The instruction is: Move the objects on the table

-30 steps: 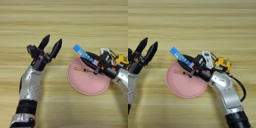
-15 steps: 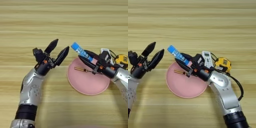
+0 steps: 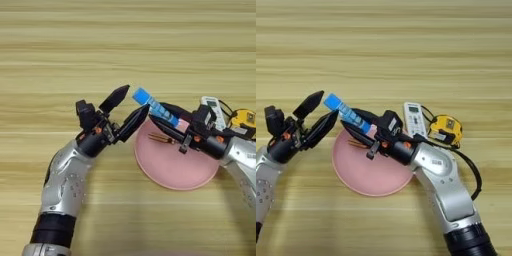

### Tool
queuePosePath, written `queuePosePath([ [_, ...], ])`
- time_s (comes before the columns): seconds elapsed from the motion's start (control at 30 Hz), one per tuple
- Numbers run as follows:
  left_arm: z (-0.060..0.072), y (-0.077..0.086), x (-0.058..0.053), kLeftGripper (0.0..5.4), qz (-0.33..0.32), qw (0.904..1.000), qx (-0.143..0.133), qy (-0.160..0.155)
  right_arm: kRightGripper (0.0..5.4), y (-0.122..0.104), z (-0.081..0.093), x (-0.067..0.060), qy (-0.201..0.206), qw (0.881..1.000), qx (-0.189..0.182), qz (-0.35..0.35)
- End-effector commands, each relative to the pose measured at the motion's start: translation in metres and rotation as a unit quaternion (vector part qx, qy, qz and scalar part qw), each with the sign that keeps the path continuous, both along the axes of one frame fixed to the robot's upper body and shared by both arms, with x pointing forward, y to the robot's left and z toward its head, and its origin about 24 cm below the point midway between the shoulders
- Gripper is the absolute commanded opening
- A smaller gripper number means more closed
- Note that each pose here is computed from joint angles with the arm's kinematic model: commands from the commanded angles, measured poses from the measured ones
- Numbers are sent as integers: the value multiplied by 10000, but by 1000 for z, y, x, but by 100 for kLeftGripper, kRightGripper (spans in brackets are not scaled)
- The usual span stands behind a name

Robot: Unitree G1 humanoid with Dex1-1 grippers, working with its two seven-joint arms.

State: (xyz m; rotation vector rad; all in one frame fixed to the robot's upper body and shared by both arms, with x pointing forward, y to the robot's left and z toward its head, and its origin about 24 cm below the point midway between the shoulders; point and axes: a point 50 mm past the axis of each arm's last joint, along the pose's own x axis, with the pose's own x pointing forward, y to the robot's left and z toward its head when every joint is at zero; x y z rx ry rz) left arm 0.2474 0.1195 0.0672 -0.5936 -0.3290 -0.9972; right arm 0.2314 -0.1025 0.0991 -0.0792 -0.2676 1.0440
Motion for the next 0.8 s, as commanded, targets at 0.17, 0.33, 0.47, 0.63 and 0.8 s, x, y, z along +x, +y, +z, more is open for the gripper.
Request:
queuePosePath([
  [0.17, 4, -2, -7, 449, -359, 9993, -117, -42, 140, 3, 3, -5, -109, 9997, 62, 223],
  [0.33, 4, -3, -8, 395, -430, 9990, -139, -54, 140, 3, 3, -5, -113, 9996, 83, 226],
  [0.47, 4, -3, -8, 358, -467, 9988, -132, -62, 140, 3, 4, -5, -132, 9996, 122, 213],
  [0.63, 4, -3, -9, 307, -484, 9987, -122, -55, 140, 2, 5, -5, -146, 9995, 168, 204],
  [0.8, 4, -4, -9, 258, -485, 9988, -101, -60, 140, 1, 5, -5, -136, 9995, 161, 220],
])
